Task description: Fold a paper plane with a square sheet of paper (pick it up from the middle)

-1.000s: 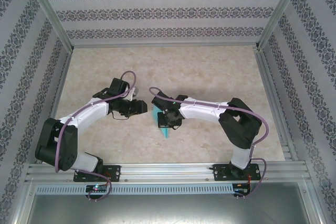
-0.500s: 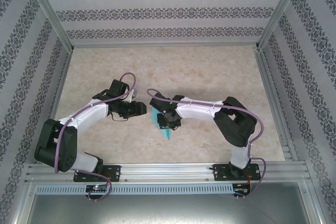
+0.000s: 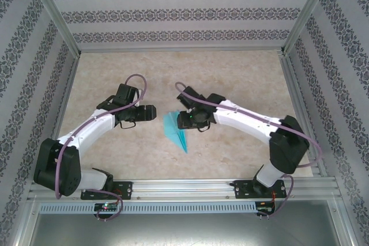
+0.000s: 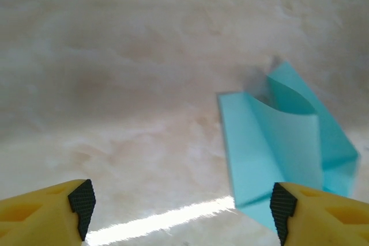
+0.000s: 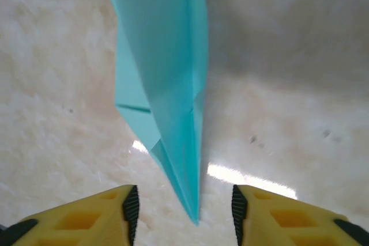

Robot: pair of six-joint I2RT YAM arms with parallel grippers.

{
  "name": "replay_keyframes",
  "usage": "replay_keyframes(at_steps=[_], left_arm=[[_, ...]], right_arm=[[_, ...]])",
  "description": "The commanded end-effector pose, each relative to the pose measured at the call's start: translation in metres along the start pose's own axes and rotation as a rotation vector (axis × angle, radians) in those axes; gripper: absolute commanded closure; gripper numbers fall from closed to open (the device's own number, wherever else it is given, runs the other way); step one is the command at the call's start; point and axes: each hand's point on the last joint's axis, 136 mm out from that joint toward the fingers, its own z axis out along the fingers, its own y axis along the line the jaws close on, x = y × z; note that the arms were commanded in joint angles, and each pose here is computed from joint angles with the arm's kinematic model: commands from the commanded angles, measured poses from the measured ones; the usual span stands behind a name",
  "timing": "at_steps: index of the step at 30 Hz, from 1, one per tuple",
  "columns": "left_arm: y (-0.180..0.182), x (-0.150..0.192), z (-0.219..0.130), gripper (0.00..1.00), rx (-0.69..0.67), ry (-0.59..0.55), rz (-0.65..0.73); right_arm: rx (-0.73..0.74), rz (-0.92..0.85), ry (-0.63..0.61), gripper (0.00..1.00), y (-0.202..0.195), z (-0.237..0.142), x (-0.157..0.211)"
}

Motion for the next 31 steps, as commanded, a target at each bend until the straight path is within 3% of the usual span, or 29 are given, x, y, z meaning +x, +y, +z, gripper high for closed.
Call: replay_keyframes(at_steps=[1, 4, 10, 16, 22, 31], left_arm=[[0.043, -0.035, -0.016, 0.09, -0.210, -0.172, 0.026], [0.076, -0.047, -0.020, 0.00, -0.346, -0.281, 0.025], [0.118, -0.064, -0.022, 0.00, -0.411, -0.381, -0.035], [0.138, -0.079, -0.014, 0.00, -0.496, -0.479, 0.049], [0.151, -0.087, 0.006, 0.00, -0.554, -0.500, 0.089], [0.146, -0.090, 0.012, 0.00, -0.526, -0.496, 0.122]], right_arm=[[-0.014, -0.095, -0.111, 0.47, -0.023, -0.020, -0.020], [0.003, -0.132, -0.244, 0.37, -0.053, -0.036, -0.040], [0.156, -0.162, -0.518, 0.21, -0.134, -0.061, -0.072], [0.319, -0.098, -0.760, 0.02, -0.207, -0.083, -0.088], [0.353, -0.052, -0.842, 0.02, -0.256, -0.078, -0.094], [0.347, -0.049, -0.838, 0.02, -0.275, -0.056, -0.093]])
